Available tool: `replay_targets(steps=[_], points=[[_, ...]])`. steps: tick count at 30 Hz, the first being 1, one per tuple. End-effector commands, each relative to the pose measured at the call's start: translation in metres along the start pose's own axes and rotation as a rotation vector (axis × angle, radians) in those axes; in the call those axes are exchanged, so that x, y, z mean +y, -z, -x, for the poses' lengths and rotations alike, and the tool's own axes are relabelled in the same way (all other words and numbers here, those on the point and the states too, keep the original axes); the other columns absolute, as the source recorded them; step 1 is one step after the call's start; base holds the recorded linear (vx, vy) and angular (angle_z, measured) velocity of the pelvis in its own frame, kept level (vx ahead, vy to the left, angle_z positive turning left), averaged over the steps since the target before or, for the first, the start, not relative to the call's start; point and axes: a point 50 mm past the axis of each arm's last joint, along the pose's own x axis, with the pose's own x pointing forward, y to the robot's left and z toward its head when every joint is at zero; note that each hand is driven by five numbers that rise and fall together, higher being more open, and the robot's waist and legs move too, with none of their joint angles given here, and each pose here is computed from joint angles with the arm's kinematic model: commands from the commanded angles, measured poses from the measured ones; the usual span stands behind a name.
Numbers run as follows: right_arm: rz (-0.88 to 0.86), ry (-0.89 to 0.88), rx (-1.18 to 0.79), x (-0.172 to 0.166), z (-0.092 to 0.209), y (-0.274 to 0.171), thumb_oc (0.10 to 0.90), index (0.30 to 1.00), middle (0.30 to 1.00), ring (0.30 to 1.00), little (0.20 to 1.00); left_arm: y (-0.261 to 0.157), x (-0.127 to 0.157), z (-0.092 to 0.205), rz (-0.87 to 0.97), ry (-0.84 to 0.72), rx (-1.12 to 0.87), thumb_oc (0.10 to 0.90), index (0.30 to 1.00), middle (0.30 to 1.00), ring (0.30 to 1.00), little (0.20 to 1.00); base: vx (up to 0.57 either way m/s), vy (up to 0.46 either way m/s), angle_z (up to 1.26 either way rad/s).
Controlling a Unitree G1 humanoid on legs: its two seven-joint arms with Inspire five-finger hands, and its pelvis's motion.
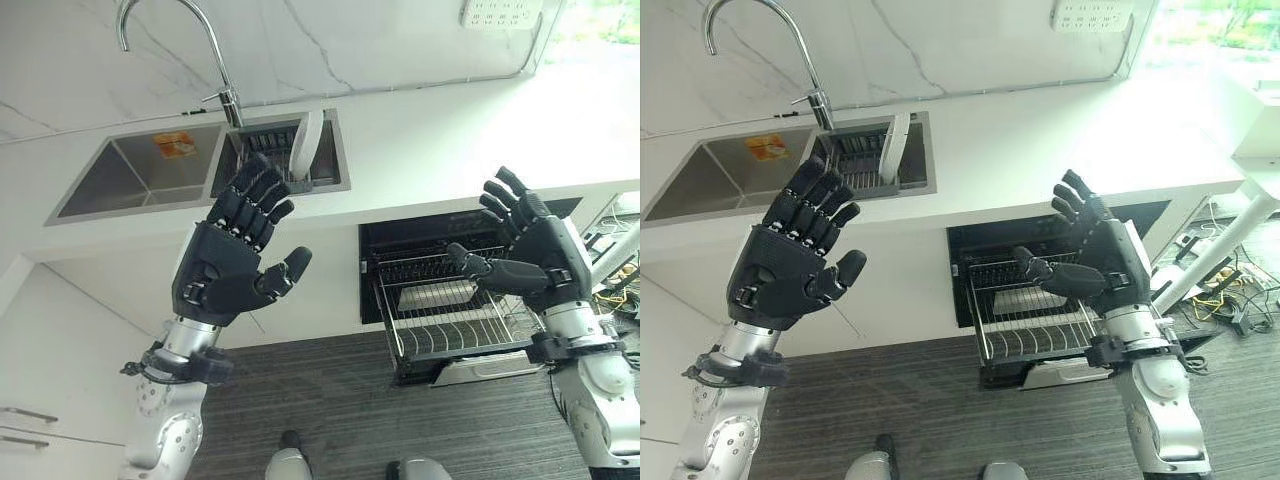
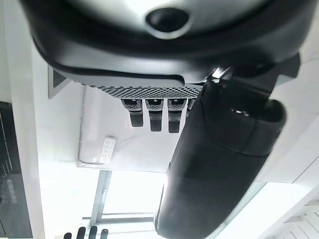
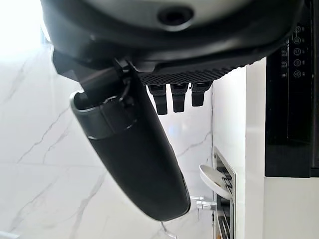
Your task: Place the dishes in the dishwasher.
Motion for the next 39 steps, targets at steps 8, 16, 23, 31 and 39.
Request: replay_targets(steps=[8,16,23,31,39], points=[[-0.06,0.022,-0.372,0.013,-0.016,-0.059,0.8,0.9,0.9,0.9,0.9,-0.067,-0.015,-0.043,-0.175,0.192,-0.304,0.8,0.9,0.9,0.9,0.9,0.18,0.361,0.32],[-0.102,0.032,-0.349,0.021,-0.015,-0.049,0.8,0.9,0.9,0.9,0.9,-0.069,-0.017,-0.044,-0.241,0.193,-0.292,0.8,0.9,0.9,0.9,0.9,0.13,0.129,-0.05],[-0.105,0.0,-0.322,0.021,-0.015,-0.045,0.8,0.9,0.9,0.9,0.9,-0.061,-0.02,-0.044,-0.23,0.181,-0.275,0.8,0.9,0.9,0.9,0.9,0.14,-0.13,-0.26],[-0.11,-0.047,-0.265,0.029,-0.022,-0.04,0.8,0.9,0.9,0.9,0.9,-0.055,-0.021,-0.044,-0.164,0.152,-0.255,0.8,0.9,0.9,0.9,0.9,0.15,-0.241,-0.05],[-0.098,-0.065,-0.244,0.021,-0.016,-0.041,0.8,0.9,0.9,0.9,0.9,-0.053,-0.023,-0.035,-0.124,0.145,-0.275,0.8,0.9,0.9,0.9,0.9,0.11,-0.139,-0.04]])
